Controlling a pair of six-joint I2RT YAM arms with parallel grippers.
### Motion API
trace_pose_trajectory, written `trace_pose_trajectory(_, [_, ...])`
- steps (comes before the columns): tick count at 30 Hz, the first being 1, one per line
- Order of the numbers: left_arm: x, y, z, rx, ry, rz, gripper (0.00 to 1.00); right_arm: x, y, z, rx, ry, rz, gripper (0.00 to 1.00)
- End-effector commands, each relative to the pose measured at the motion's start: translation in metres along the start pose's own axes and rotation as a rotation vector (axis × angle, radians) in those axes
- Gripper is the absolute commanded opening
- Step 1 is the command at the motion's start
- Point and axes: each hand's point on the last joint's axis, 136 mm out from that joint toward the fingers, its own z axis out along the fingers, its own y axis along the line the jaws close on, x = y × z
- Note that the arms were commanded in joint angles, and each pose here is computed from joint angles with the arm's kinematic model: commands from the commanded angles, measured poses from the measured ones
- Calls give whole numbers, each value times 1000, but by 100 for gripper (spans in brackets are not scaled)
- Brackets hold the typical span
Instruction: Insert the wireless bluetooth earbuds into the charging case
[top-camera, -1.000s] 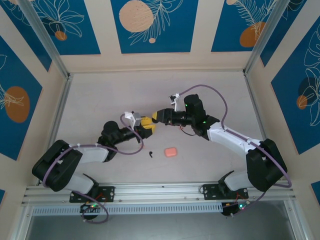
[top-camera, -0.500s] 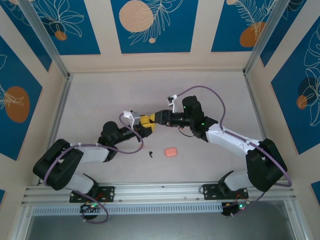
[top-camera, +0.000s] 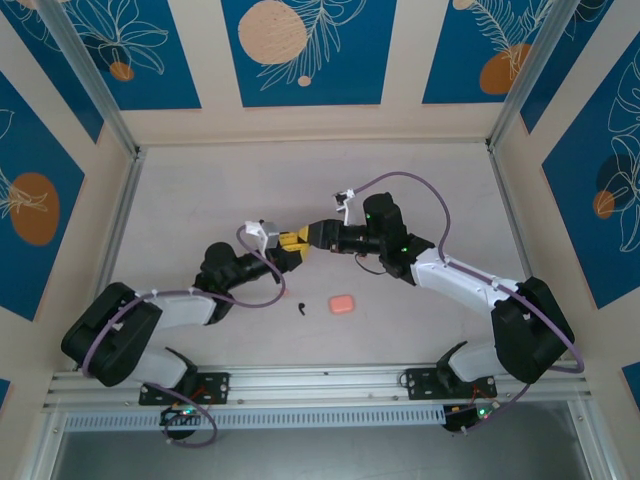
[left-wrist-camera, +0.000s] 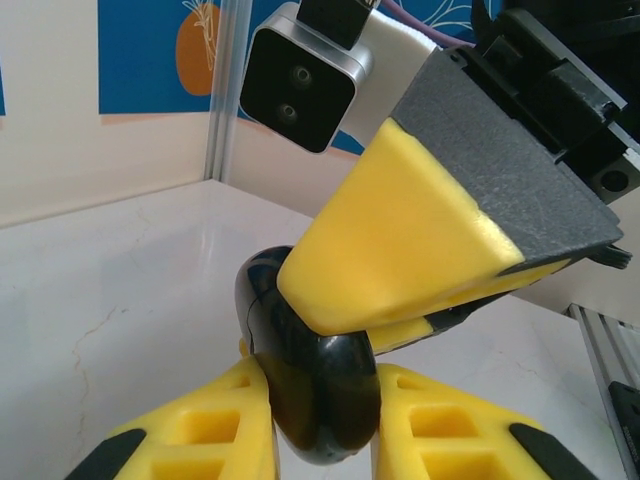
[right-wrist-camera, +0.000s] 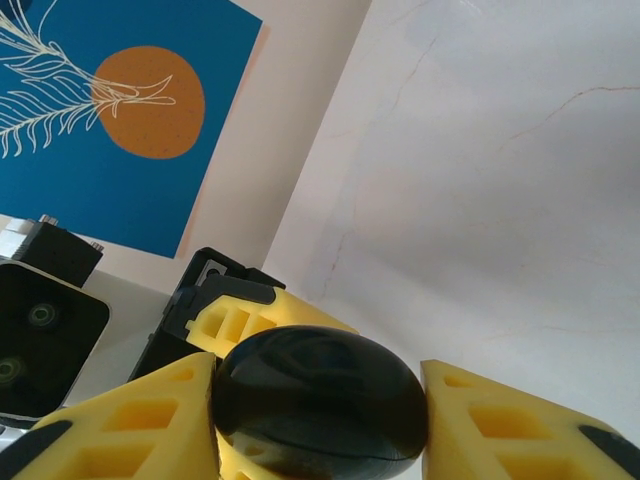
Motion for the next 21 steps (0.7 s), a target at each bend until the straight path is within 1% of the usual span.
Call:
trace_pose_trajectory(1, [-15, -14, 2, 54, -18, 24, 17, 12, 4, 1, -12, 25, -22, 53])
trace_pose_trajectory(3, [-12, -14, 2, 55, -6, 14, 15, 9, 5, -1, -4, 13, -42, 64])
trace_pose_trajectory(5, [-9, -17, 2, 70, 8, 2, 14, 7, 6, -5, -2, 2, -60, 71])
trace_pose_trajectory(8, [-4, -20, 3, 99, 34, -27, 12, 2, 8, -14, -1, -17, -91, 77])
trace_pose_trajectory(11, [0, -26, 4, 150, 57, -56, 11, -2, 12, -29, -4, -39, -137, 79])
trace_pose_trajectory(16, [2, -37, 2, 240, 89, -77, 9, -10, 18, -61, -14, -83, -239, 79])
trace_pose_trajectory(18, [1, -43, 0, 281, 96, -81, 9, -12, 22, -76, -40, -97, -323, 76])
trace_pose_trajectory(19, [0, -46, -2, 299, 96, -78, 9, -12, 23, -83, -49, -97, -371, 73])
trace_pose_trajectory(21, [-1, -51, -4, 335, 97, -76, 10, -8, 32, -98, -103, -78, -528, 66])
